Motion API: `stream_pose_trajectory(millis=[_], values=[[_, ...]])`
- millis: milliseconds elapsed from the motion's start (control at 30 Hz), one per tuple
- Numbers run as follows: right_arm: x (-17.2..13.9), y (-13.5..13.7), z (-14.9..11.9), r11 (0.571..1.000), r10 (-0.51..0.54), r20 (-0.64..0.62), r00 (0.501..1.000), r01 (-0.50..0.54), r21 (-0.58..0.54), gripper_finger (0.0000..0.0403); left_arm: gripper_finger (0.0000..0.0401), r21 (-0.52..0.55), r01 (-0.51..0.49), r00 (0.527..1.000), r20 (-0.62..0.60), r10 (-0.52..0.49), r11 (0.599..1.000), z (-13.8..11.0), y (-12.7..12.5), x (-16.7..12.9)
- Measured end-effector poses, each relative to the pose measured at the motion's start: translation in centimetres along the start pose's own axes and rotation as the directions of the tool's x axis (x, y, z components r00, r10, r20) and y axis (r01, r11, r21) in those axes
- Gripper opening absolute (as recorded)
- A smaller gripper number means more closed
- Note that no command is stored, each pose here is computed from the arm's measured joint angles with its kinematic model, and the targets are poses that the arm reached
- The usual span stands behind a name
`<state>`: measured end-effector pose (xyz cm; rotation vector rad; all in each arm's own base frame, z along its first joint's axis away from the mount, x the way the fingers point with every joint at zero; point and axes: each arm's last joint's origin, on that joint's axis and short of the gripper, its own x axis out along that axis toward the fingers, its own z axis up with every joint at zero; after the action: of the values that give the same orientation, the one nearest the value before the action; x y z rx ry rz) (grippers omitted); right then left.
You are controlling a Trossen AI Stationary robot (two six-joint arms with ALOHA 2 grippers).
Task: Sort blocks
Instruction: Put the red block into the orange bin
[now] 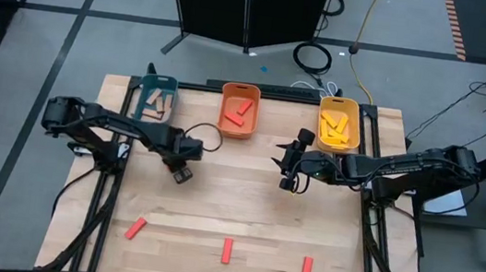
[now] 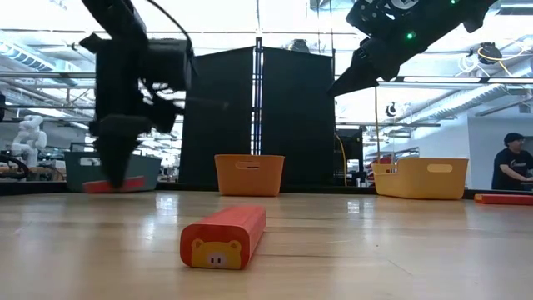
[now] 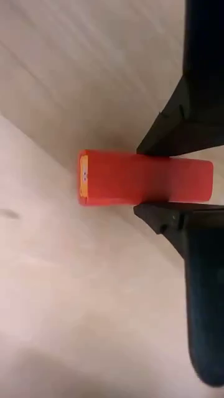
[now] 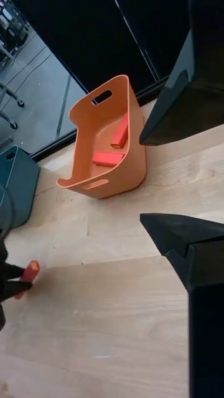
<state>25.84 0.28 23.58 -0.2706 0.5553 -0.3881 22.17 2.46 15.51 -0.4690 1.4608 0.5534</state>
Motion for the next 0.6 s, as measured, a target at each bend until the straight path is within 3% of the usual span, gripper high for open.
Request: stream_pose_trajectory(millis=[100,167,267,367,533,600], values=[[0.0,0.0,-0.1,1.0,0.001,-0.007,1.0,-0.001,-0.017,0.0183,0.0078,0.059,0.03,0.988,0.148,-0.038,0.998,1.4,-0.5,-1.0],[0.0,0.0,-0.1,1.0,0.001,-0.008,1.0,-0.001,-0.022,0.0183,0.0083,0.095,0.053,0.951,0.3,-0.079,0.994,3.1,-0.8,-1.9],[0.0,0.0,-0.1,1.0,0.001,-0.007,1.0,-0.001,-0.022,0.0183,0.009,0.122,0.06,0.861,0.496,-0.114,0.991,5.6,-0.6,-3.0],[0.0,0.0,-0.1,1.0,0.001,-0.007,1.0,-0.001,-0.019,0.0183,0.0092,0.094,0.089,0.739,0.661,-0.129,0.992,8.2,0.5,-4.6],[0.0,0.0,-0.1,1.0,0.001,-0.007,1.0,-0.001,0.001,0.0183,0.0092,-0.04,0.182,0.568,0.82,-0.072,0.982,11.5,3.9,-7.1],[0.0,0.0,-0.1,1.0,0.0,-0.007,1.0,0.0,0.002,0.0183,0.0092,-0.079,0.22,0.533,0.844,-0.052,0.972,12.8,5.4,-7.5]])
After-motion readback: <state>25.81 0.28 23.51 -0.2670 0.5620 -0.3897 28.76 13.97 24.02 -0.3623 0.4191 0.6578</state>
